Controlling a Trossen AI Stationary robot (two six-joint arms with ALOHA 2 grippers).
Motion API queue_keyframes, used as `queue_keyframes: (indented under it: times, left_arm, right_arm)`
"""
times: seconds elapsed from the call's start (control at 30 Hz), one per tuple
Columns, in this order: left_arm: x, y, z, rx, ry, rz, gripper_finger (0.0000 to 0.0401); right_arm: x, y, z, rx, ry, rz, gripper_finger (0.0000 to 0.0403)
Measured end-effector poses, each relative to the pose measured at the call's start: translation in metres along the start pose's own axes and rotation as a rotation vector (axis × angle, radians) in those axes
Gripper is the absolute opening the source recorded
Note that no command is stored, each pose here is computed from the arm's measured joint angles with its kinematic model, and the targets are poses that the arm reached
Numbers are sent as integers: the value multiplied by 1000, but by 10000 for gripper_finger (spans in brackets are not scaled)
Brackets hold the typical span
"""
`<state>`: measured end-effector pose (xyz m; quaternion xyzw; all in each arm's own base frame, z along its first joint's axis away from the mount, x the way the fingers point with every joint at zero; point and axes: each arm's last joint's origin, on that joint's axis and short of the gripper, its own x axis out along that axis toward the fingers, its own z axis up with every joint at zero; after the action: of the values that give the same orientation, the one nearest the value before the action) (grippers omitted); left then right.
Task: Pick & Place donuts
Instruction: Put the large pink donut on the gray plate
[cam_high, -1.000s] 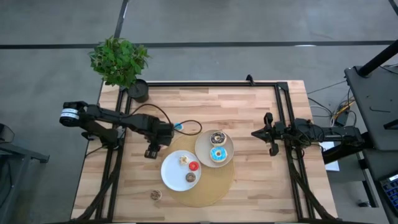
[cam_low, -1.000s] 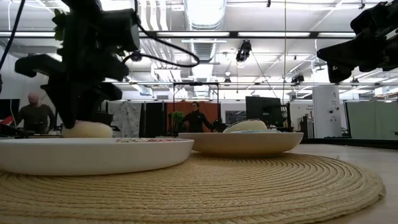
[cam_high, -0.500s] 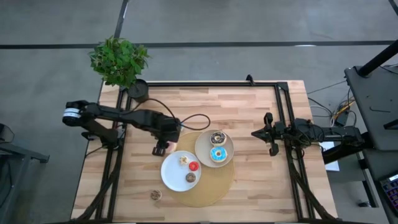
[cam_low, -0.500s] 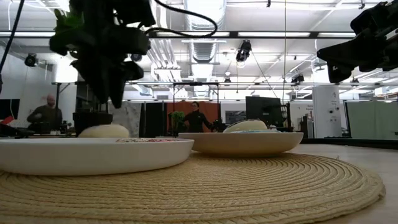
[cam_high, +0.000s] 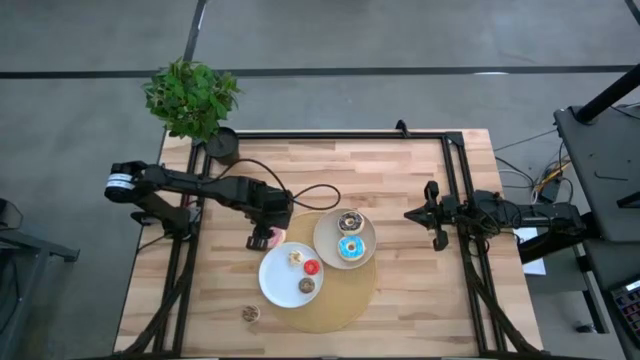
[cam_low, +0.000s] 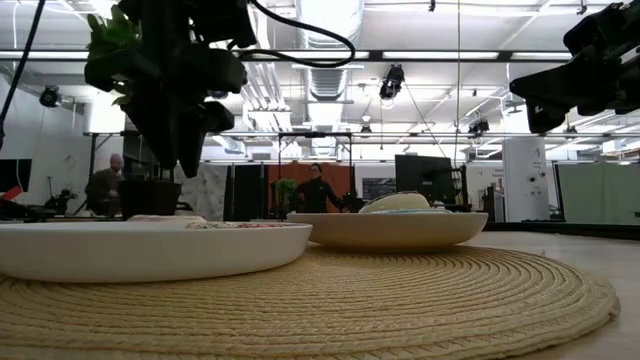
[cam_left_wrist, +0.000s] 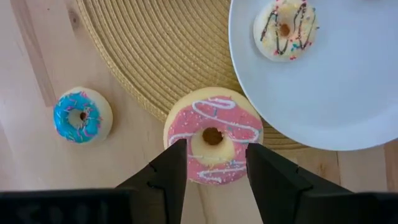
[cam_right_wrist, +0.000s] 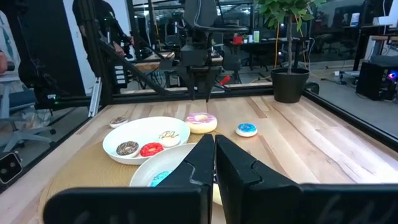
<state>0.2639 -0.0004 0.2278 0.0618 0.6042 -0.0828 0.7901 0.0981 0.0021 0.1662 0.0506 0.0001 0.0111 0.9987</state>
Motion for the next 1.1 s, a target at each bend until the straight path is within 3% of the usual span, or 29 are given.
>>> queue_keyframes:
  times: [0.23, 0.8, 1.1]
  left_arm:
    - [8, -6, -9, -6, 42, -13, 135]
    - [2, 9, -25, -439, 46, 26, 136]
    - [2, 12, -26, -476, 49, 55, 136]
  right_arm:
    - [0, 0, 0, 0, 0, 0, 9]
    - [0, 0, 0, -4, -1, 0, 9]
    - [0, 0, 0, 0, -1, 0, 9]
